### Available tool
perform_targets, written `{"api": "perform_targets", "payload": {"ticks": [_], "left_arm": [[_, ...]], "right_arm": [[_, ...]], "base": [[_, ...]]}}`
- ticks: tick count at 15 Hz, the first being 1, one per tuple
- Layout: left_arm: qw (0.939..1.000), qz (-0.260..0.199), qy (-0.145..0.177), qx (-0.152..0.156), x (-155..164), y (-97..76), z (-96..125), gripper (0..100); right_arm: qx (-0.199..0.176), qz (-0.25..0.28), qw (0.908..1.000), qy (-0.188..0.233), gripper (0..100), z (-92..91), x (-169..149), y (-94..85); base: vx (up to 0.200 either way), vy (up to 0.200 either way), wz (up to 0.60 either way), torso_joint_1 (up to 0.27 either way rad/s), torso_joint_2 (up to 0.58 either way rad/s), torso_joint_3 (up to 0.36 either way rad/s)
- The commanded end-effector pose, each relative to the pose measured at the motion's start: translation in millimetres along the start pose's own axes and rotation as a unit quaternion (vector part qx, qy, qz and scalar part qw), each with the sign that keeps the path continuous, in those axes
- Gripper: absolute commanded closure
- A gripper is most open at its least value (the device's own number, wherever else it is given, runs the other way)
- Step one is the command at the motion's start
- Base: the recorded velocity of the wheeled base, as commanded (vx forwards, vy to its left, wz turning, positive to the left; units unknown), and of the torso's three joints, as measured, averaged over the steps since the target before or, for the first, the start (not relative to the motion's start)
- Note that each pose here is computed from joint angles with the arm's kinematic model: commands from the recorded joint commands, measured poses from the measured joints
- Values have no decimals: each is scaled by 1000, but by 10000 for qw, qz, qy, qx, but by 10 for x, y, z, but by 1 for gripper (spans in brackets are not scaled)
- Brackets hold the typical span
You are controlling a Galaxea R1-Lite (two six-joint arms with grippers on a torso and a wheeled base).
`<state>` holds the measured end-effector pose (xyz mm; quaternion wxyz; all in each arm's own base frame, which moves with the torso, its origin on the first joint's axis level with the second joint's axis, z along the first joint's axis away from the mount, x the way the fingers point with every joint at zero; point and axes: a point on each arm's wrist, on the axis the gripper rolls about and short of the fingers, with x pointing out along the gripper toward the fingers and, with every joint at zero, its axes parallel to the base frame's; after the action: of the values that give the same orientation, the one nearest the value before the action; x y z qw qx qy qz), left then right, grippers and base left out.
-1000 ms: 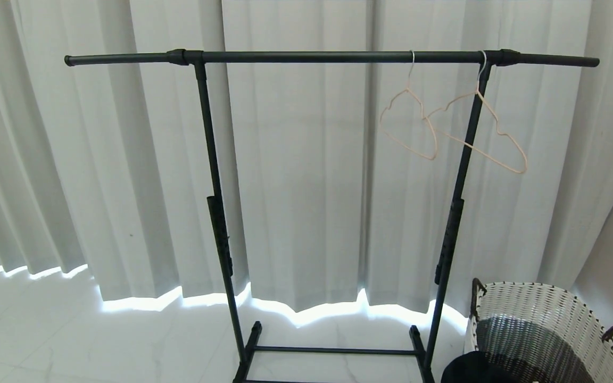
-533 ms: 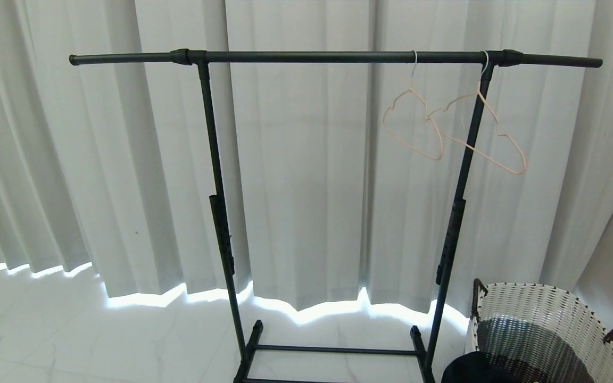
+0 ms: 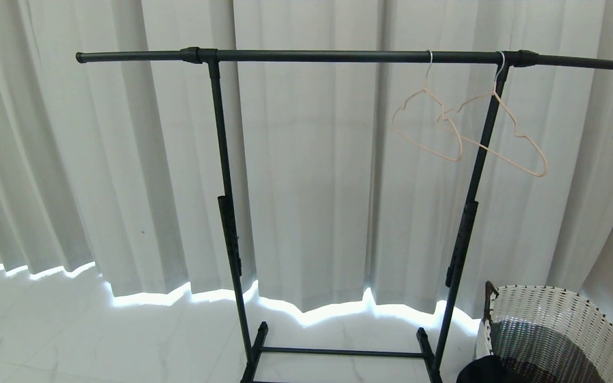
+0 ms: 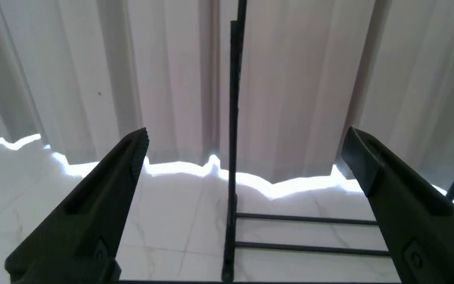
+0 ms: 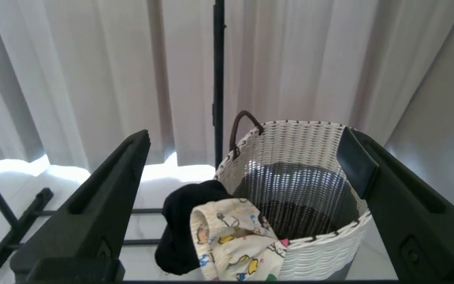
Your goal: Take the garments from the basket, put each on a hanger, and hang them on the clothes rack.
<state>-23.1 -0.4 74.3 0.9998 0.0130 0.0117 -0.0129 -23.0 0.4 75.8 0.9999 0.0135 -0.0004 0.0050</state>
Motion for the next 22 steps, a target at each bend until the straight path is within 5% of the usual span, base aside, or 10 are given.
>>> {"api": "perform_targets", "payload": {"ticks": [1, 8, 10, 12, 13, 14, 16, 18, 19, 22], "left_arm": [[10000, -3, -4, 7, -1, 0, 1, 0], [9999, 13, -4, -115, -1, 1, 1, 0], [9999, 13, -4, -123, -1, 1, 1, 0], [9999, 20, -4, -123, -1, 1, 1, 0], [9999, 20, -4, -123, -1, 1, 1, 0], [9999, 20, -4, -123, -1, 1, 1, 0], [9999, 20, -4, -123, -1, 1, 1, 0], [9999, 20, -11, -123, -2, 1, 5, 0], [9999, 20, -4, -123, -1, 1, 1, 0], [9999, 20, -4, -123, -1, 1, 1, 0]], "right_arm": [[-12, 4, 10000, 4, 0, -1, 0, 0], [-320, 88, 9994, -35, 0, 7, 0, 4], [-285, 961, 9945, -308, 0, 389, -58, 45], [-453, 1173, 9916, 293, 0, 696, 136, 51], [-715, 1196, 9860, 913, 0, 709, 307, 58], [-1031, 1208, 9763, 1469, 0, 732, 493, 63], [-1770, 1192, 9399, 2664, 0, 682, 915, 21], [-2683, 1120, 8853, 3630, 0, 545, 1312, -115], [-2934, 1200, 8620, 3955, 0, 441, 1475, -156], [-3197, 1559, 8239, 4412, 0, 80, 1798, -206]], "base": [[0, 0, 0, 0, 0, 0], [0, 0, 0, 0, 0, 0], [0, 0, 0, 0, 0, 0], [0, 0, 0, 0, 0, 0], [0, 0, 0, 0, 0, 0], [0, 0, 0, 0, 0, 0], [0, 0, 0, 0, 0, 0], [0, 0, 0, 0, 0, 0], [0, 0, 0, 0, 0, 0], [0, 0, 0, 0, 0, 0]]}}
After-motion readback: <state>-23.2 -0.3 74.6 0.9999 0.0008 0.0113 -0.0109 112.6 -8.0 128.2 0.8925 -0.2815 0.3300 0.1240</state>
